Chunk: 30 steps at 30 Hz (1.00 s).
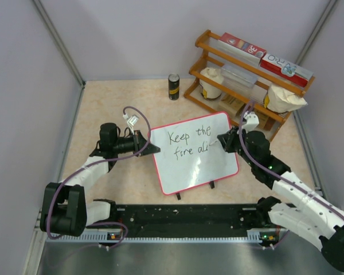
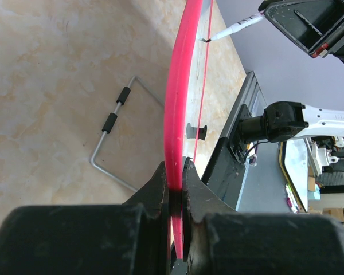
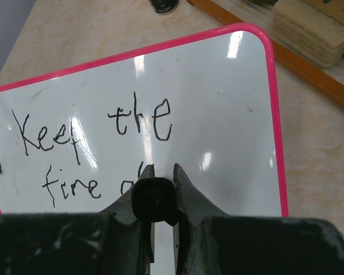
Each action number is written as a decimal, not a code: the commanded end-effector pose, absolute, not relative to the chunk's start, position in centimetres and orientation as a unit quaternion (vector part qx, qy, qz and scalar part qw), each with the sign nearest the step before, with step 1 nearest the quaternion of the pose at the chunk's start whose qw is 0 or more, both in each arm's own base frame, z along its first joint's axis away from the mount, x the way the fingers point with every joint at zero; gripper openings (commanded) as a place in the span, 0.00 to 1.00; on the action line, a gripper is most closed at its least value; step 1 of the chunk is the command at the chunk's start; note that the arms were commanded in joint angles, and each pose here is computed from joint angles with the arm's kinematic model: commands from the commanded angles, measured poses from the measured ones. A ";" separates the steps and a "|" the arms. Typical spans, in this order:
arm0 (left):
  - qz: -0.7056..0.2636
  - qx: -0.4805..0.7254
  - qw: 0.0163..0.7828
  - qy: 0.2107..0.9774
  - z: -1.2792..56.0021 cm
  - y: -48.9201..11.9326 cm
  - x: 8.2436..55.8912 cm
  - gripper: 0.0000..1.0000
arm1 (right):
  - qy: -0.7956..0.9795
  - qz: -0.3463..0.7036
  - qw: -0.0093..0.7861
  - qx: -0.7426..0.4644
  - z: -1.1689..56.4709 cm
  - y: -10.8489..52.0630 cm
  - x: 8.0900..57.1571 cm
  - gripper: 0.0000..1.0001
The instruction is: Write a sentence on the whiteboard
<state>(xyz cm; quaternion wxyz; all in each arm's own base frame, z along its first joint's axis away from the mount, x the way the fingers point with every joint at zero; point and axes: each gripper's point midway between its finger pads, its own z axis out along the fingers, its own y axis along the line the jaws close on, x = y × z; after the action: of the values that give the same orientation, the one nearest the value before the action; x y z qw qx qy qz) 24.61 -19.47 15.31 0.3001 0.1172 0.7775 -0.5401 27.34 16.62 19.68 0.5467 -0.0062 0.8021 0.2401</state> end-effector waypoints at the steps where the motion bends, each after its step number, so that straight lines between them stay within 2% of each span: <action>1: -0.486 0.121 0.332 0.799 13.0 -18.4 25.5 0.00 | 0.776 0.248 0.580 0.002 22.3 16.8 28.9 0.00; 10: -0.487 0.122 0.332 0.799 13.0 -18.4 25.5 0.00 | 0.779 0.245 0.577 0.002 21.8 16.8 28.9 0.00; 30: -0.487 0.122 0.331 0.799 12.9 -18.4 25.6 0.00 | 0.817 0.226 0.531 0.004 17.0 15.6 26.6 0.00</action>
<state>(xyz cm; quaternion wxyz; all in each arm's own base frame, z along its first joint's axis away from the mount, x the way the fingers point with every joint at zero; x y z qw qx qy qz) 24.61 -19.47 15.31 0.2992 0.1158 0.7778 -0.5404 27.07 16.50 18.83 0.5470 -0.0021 0.8007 0.2442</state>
